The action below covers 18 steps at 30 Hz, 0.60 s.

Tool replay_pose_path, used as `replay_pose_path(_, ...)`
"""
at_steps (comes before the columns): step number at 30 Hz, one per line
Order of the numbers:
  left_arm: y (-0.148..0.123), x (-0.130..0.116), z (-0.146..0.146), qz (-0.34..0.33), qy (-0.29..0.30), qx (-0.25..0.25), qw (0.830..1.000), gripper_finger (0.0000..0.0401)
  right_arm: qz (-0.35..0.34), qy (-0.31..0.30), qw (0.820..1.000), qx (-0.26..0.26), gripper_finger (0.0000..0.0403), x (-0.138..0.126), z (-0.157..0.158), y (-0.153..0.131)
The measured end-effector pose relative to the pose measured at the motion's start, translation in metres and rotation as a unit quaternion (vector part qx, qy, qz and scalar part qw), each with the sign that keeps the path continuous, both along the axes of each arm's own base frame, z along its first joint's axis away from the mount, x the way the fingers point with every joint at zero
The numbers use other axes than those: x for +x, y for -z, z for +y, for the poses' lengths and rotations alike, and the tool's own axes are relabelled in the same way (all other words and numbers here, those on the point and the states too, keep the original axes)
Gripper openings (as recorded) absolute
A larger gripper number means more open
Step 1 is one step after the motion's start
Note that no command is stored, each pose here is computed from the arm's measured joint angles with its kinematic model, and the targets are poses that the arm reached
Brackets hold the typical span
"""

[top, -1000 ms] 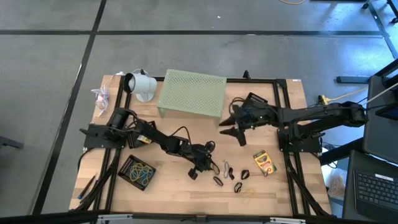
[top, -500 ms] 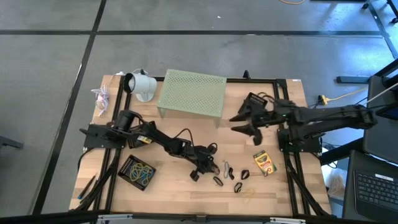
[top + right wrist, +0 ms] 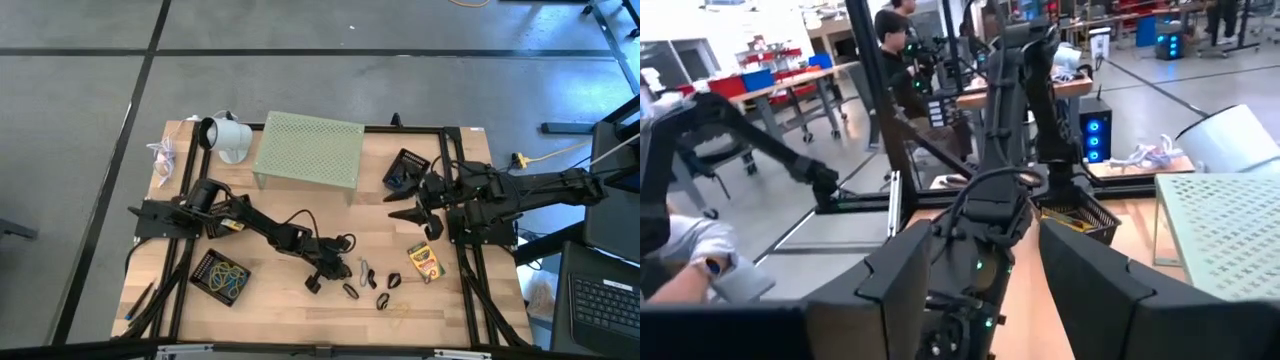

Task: Pick & Place Office Desk Supplies
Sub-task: Put the black rubber band into the bottom left black bin

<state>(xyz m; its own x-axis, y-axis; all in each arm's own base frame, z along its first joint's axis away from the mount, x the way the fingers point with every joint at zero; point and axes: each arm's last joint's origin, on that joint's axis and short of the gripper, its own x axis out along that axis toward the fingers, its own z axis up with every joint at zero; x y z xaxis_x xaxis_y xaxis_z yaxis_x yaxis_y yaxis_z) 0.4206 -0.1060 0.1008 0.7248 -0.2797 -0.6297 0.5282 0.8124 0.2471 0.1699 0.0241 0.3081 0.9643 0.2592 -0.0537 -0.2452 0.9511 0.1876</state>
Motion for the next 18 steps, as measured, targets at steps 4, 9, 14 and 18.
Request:
replay_pose_path(4,-0.011,-0.001,0.000,-0.014,-0.012,0.007,1.000,0.0003,0.000,-0.011,1.000,-0.005,0.0191,0.000,0.004,0.000)
replay_pose_path(9,-0.049,-0.002,-0.001,-0.075,-0.083,0.012,0.994,0.0003,0.006,-0.016,1.000,-0.005,0.0191,0.000,0.005,0.002)
replay_pose_path(14,-0.086,-0.007,-0.001,-0.129,-0.147,0.008,0.981,0.0003,0.009,-0.016,1.000,-0.006,0.0191,0.000,0.006,0.002)
replay_pose_path(18,-0.112,-0.017,-0.008,-0.162,-0.179,0.019,0.970,0.0002,0.009,-0.016,1.000,-0.006,0.0191,0.000,0.006,0.002)
